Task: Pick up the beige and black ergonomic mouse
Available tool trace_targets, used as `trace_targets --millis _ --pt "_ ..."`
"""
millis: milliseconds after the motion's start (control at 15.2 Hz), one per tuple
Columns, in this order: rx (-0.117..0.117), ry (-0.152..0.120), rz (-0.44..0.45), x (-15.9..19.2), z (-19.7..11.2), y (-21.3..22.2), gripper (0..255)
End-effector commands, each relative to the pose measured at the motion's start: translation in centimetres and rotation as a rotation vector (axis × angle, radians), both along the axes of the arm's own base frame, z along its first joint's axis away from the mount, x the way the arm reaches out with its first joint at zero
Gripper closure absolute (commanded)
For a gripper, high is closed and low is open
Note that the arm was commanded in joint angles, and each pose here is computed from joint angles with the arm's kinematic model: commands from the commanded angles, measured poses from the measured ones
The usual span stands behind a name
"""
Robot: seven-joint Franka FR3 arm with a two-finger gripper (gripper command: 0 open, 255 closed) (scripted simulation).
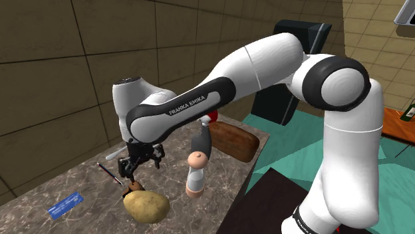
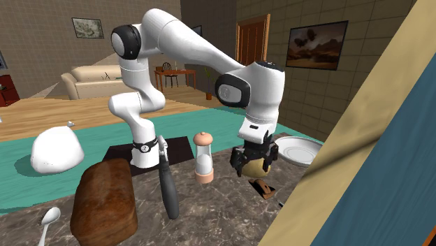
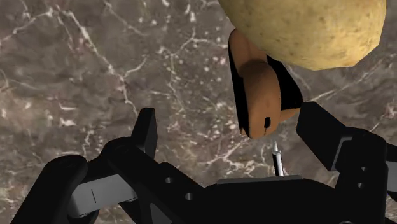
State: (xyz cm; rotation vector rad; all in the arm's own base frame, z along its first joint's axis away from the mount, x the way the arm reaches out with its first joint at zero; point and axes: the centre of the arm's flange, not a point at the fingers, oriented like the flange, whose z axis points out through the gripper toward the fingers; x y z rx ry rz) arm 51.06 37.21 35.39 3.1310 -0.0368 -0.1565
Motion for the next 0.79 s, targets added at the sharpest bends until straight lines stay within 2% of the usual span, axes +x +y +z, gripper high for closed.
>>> trace_targets --millis 0,198,726 --pt "-0.003 0.004 0.002 1.1 -1.3 2.3 0" --pt "-0.006 0.011 0.006 2.5 -3.1 5.2 0" --pt "-0.006 0.011 0.006 2.5 -7.1 5.2 0"
